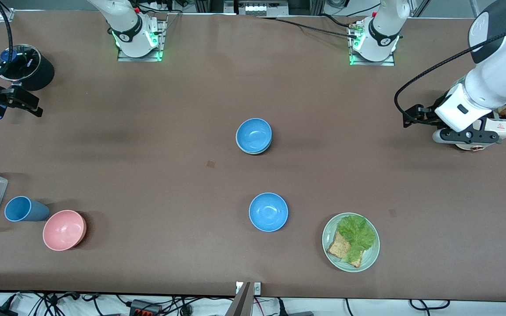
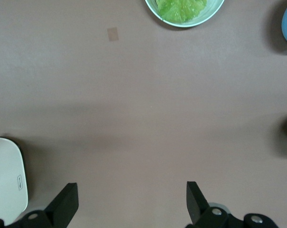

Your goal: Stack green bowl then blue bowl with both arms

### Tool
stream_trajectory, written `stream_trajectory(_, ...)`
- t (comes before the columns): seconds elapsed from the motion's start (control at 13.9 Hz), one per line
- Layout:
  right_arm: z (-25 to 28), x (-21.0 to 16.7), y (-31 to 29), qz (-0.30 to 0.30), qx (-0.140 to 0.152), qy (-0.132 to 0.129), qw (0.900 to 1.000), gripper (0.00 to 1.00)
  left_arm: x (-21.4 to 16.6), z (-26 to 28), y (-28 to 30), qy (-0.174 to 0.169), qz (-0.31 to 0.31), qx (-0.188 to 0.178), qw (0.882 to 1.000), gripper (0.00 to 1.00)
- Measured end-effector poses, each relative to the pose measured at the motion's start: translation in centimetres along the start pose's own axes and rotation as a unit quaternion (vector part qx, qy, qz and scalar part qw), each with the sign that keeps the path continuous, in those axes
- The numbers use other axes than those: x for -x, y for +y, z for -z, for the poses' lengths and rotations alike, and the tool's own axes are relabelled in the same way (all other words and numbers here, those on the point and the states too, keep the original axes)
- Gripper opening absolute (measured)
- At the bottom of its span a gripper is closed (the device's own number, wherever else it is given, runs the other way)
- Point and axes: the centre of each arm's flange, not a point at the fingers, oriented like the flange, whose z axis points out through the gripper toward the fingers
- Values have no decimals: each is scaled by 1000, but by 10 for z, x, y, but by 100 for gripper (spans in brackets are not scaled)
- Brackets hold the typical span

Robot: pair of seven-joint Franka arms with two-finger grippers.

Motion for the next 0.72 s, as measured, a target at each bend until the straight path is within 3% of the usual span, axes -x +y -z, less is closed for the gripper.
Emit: stream_trajectory(0.72,0,0,0,0,0,0,1000,100,-13,11,-3,8,3,5,1000,100)
